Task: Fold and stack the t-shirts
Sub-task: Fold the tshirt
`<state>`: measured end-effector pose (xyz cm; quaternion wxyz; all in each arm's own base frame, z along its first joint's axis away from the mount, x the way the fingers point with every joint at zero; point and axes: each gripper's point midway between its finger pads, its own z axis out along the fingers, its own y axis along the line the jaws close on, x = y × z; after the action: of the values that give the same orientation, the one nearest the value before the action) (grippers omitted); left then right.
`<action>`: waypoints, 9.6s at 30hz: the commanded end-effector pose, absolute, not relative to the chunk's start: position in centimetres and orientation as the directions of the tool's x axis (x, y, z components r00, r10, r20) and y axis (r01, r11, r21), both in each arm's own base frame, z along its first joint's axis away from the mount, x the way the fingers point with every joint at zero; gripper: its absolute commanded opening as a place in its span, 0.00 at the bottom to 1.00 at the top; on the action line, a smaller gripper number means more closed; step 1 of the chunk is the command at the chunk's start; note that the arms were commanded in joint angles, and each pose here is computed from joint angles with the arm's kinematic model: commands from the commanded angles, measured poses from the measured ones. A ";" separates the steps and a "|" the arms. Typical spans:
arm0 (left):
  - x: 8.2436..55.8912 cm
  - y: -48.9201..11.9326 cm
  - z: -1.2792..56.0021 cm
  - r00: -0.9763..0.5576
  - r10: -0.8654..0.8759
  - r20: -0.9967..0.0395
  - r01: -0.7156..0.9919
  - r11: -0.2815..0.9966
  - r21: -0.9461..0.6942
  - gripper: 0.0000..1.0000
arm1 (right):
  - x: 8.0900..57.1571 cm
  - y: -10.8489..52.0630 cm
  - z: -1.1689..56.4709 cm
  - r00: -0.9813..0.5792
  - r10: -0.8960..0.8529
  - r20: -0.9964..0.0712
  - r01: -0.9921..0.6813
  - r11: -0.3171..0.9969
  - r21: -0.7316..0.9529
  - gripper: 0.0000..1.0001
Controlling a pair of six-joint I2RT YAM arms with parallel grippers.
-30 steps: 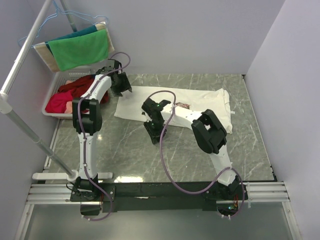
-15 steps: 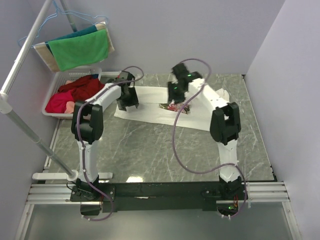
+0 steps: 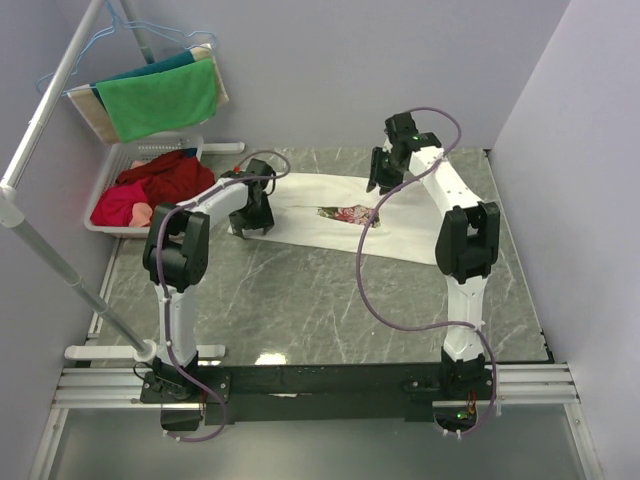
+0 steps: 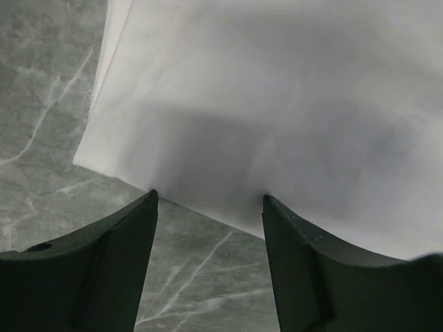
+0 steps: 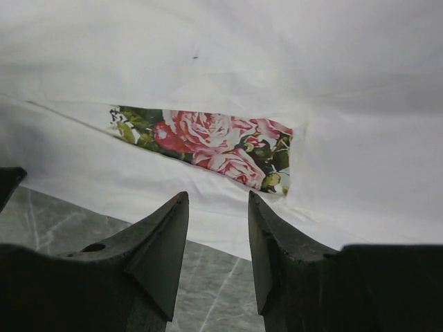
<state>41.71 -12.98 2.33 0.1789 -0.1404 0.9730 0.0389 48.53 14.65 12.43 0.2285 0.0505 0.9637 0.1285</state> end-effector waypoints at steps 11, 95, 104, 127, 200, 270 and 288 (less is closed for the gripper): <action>39.4 -11.8 0.8 -0.885 -0.285 -0.369 -0.306 0.952 -0.003 0.67 | 47.7 14.2 12.9 -0.859 0.187 -0.476 0.063 0.962 0.264 0.46; 29.9 -8.7 1.9 -0.920 -0.310 -0.240 -0.326 0.945 0.028 0.70 | 45.7 8.4 2.5 -0.891 0.392 -0.227 0.411 0.911 -0.040 0.61; 26.6 -11.7 2.6 -0.966 -0.186 -0.178 -0.192 0.981 0.016 0.70 | 47.2 9.2 2.4 -0.897 0.380 -0.226 0.391 0.920 -0.006 0.61; 36.6 -20.6 12.5 -0.864 0.008 -0.503 0.143 0.963 -0.230 0.71 | 54.7 11.4 14.5 -0.733 0.341 -0.588 0.226 0.938 0.262 0.61; 57.6 -27.4 12.0 -0.583 -0.023 -0.812 0.083 0.993 -0.088 0.92 | 39.0 19.5 11.2 -0.880 0.172 -0.442 0.069 0.968 0.239 0.58; 58.3 -22.7 13.0 -0.681 -0.064 -0.729 0.140 0.967 -0.215 0.93 | 16.8 24.5 1.3 -0.874 -0.473 0.109 -0.473 0.880 0.028 0.57; 52.1 -39.9 12.0 -0.704 -0.037 -0.709 0.345 0.855 -0.387 0.94 | 11.0 16.7 -0.4 -0.949 -0.259 0.179 -0.276 0.958 -0.077 0.56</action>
<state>52.10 -36.92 11.56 0.3631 0.0951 0.8992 -0.2247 11.89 18.88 0.98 -0.0884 -0.1601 0.9830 -0.0138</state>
